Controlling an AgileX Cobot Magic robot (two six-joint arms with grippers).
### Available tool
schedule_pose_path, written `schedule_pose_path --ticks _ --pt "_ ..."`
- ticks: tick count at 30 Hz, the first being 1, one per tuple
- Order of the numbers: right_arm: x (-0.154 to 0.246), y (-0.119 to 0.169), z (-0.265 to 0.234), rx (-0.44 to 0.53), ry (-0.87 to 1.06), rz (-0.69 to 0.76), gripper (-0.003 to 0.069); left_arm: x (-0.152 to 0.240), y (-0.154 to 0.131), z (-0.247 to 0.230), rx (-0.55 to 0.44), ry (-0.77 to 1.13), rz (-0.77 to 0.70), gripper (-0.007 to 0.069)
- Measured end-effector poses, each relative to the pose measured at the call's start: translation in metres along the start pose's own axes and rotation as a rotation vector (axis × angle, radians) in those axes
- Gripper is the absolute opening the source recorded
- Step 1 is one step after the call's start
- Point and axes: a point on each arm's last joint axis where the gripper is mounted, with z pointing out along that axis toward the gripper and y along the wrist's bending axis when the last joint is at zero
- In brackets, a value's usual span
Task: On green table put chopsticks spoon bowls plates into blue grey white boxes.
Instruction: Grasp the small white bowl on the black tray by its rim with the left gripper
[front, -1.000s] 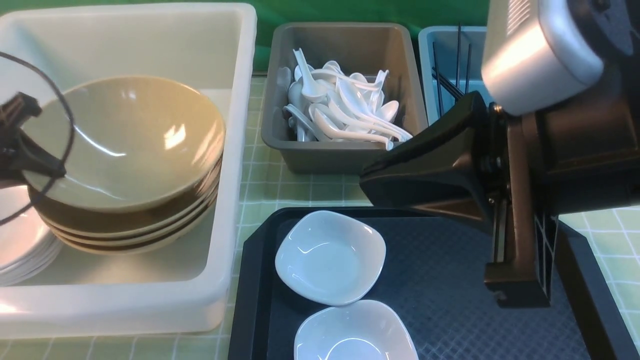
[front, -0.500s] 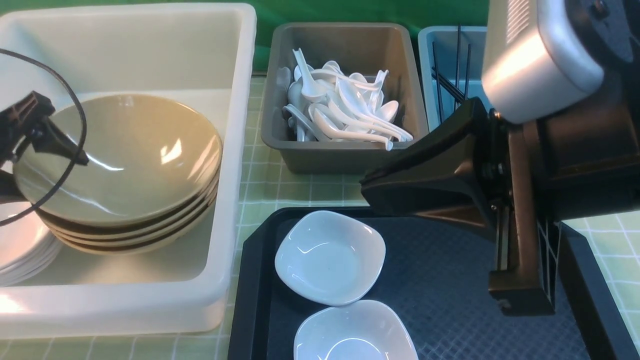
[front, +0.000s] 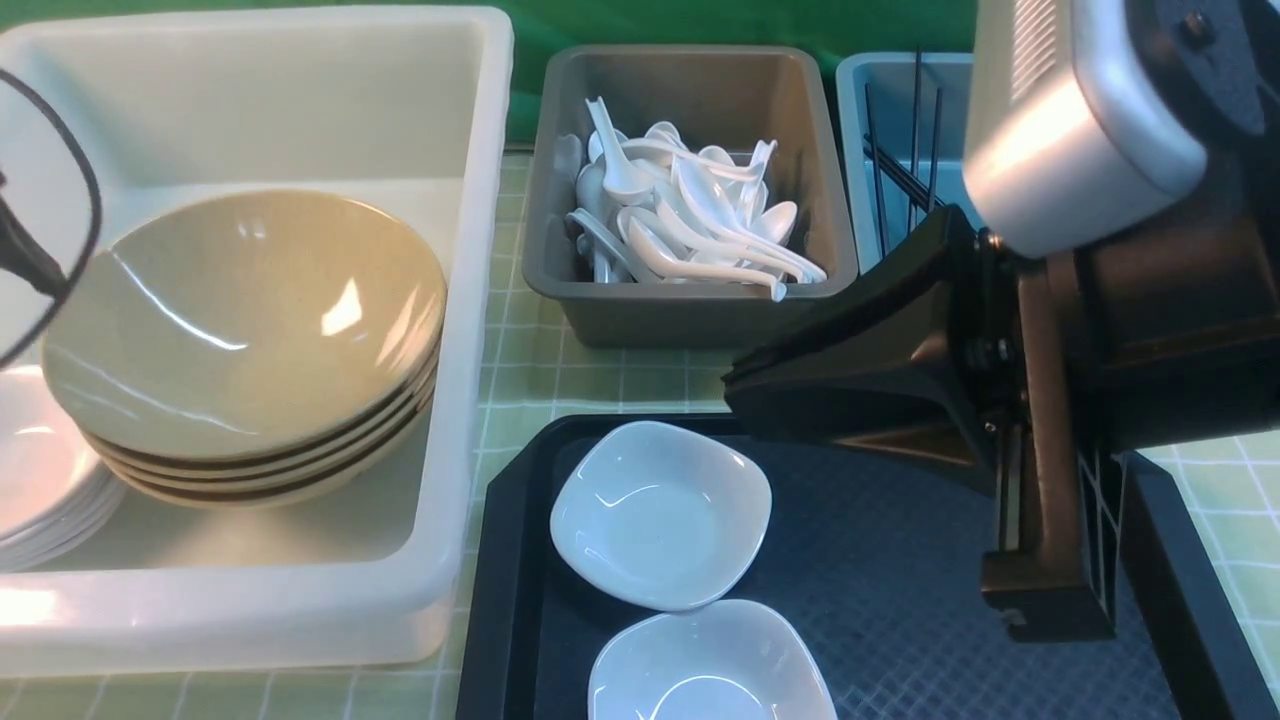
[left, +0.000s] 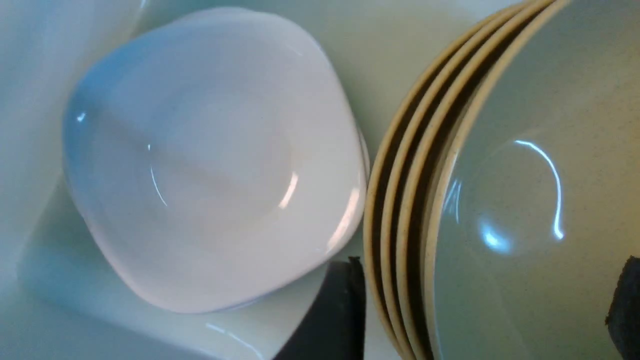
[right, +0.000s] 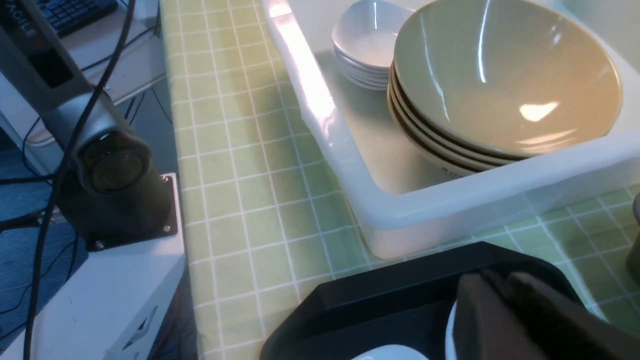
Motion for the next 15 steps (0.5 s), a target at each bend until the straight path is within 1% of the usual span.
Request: schedule_pose_path --ticks 2,4,6,8,9,11,12,13,14,15 --pt "0.001 0.000 0.000 -0.004 0.006 0.002 0.0068 0.005 -0.009 -0.013 0.041 -0.029 0.021 0.0663" --pt "0.002 0.001 0.000 -0.013 0.017 0.002 0.0069 0.013 -0.024 -0.024 0.090 -0.051 0.098 0.0663" --pt "0.004 0.004 -0.002 -0.039 0.046 -0.017 0.0069 0.037 -0.069 -0.041 0.231 -0.071 0.354 0.0662" --pt "0.006 0.008 -0.006 -0.058 0.065 -0.034 0.0069 0.056 -0.098 -0.046 0.316 -0.060 0.535 0.0658" --pt "0.007 0.010 -0.010 -0.063 0.069 -0.041 0.0069 0.064 -0.108 -0.047 0.347 -0.051 0.602 0.0652" --pt "0.008 0.016 -0.020 -0.083 0.077 -0.055 0.0071 0.093 -0.138 -0.044 0.437 0.009 0.806 0.0642" --pt "0.008 0.019 -0.025 -0.086 0.072 -0.063 0.0071 0.110 -0.153 -0.039 0.475 0.058 0.908 0.0626" --pt "0.008 0.021 -0.028 -0.087 0.069 -0.066 0.0071 0.116 -0.158 -0.038 0.486 0.073 0.935 0.0624" --pt "0.008 0.026 -0.039 -0.086 0.049 -0.081 0.0074 0.134 -0.173 -0.027 0.510 0.143 1.033 0.0603" --pt "0.008 0.028 -0.044 -0.082 0.035 -0.089 0.0076 0.146 -0.183 -0.021 0.523 0.185 1.090 0.0591"
